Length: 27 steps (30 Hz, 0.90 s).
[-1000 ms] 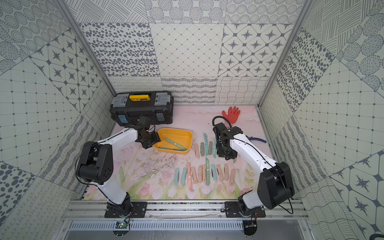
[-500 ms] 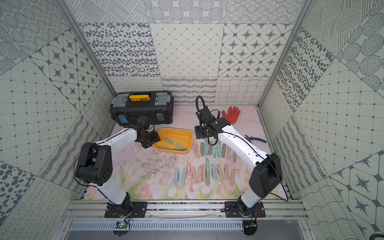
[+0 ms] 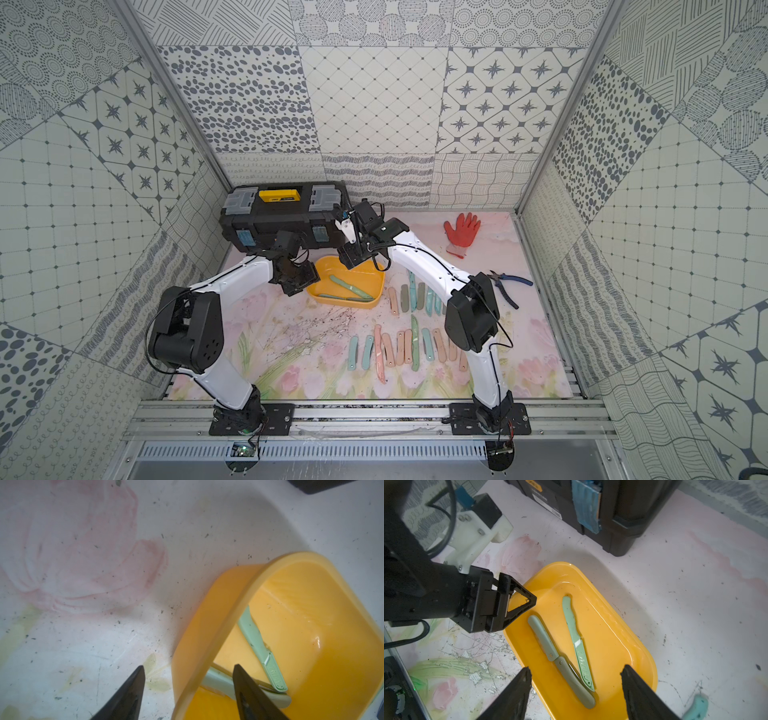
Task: Take the fruit knife out of the storage box
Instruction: Pick up the fruit knife from the storage box.
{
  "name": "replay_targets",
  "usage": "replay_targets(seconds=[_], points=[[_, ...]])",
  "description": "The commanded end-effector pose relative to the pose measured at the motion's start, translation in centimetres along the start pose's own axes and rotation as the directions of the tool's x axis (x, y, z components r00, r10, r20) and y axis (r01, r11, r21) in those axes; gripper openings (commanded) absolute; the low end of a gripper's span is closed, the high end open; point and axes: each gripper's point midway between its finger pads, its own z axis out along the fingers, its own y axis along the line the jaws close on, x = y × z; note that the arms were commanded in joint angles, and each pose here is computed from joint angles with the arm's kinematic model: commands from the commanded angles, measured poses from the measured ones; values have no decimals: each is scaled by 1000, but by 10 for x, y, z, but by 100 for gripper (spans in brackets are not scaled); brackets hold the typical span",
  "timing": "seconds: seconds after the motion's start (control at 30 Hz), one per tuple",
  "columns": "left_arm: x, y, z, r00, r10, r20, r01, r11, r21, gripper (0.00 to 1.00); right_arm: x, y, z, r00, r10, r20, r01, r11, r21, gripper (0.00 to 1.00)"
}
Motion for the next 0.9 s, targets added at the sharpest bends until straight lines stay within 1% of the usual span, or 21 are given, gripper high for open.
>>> replay_targets(seconds=[0.0, 0.17, 0.27, 0.43, 0.67, 0.87], points=[[-6, 9, -8, 999, 1, 33, 0, 999, -39, 67, 17, 16, 17, 987, -112, -117, 106, 993, -56, 73], [-8, 15, -11, 999, -11, 37, 13, 998, -65, 67, 38, 18, 58, 959, -129, -253, 113, 991, -74, 72], [-7, 22, -11, 999, -21, 33, 24, 995, -96, 67, 51, 18, 80, 938, -142, -317, 133, 990, -48, 71], [-5, 23, -13, 999, -24, 35, 27, 995, -96, 66, 63, 13, 103, 924, -133, -358, 135, 991, -20, 71], [-5, 22, -13, 999, -25, 35, 28, 996, -89, 66, 79, 14, 116, 906, -138, -399, 136, 990, -35, 71], [-4, 22, -10, 999, -23, 29, 25, 996, -88, 66, 90, 19, 128, 890, -166, -424, 170, 985, -30, 71]])
